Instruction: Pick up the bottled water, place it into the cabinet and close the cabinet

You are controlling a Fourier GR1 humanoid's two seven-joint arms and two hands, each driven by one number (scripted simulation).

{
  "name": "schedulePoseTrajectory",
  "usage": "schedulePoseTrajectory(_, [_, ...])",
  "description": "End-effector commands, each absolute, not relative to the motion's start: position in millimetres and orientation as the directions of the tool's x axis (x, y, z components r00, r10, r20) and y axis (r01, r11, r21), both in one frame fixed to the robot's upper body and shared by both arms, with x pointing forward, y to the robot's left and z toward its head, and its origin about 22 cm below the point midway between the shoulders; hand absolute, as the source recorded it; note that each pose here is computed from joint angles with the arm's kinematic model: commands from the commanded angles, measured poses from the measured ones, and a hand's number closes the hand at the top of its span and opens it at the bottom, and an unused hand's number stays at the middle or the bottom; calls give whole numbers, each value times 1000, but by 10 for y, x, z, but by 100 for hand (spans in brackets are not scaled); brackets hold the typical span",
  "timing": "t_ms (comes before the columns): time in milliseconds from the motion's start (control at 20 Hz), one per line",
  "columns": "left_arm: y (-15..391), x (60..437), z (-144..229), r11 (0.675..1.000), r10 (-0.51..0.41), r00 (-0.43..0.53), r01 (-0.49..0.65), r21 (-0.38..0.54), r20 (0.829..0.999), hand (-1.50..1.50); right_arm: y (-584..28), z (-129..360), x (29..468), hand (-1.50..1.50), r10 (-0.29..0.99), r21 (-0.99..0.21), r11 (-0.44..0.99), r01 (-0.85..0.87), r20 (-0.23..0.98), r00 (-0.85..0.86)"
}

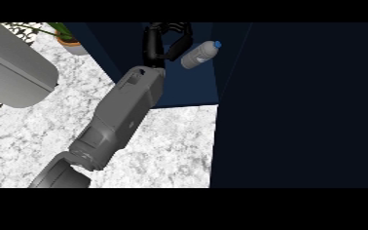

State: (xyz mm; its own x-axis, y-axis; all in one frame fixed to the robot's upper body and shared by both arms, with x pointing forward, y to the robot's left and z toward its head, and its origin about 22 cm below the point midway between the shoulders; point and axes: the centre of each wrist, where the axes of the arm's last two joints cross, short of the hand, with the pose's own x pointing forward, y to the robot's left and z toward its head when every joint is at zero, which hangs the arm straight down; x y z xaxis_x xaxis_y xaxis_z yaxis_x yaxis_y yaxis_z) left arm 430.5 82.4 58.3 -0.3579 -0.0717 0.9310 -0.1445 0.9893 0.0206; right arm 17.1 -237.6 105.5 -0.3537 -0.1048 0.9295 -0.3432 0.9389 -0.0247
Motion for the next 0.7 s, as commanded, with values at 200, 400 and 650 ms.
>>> schedulePoseTrajectory(200, [779,4217,513,996,78,-371,-19,-91,925,150,-2316,1348,184,-150,-118,-12,943,-333,923,-366])
schedulePoseTrajectory(400, [674,4008,420,985,171,-336,88,-150,926,150,-2277,1360,171,-150,-119,-9,941,-339,927,-355])
schedulePoseTrajectory(650, [537,3717,343,913,357,-242,294,-283,902,-150,-2218,1330,198,-150,-117,-15,942,-335,921,-372])
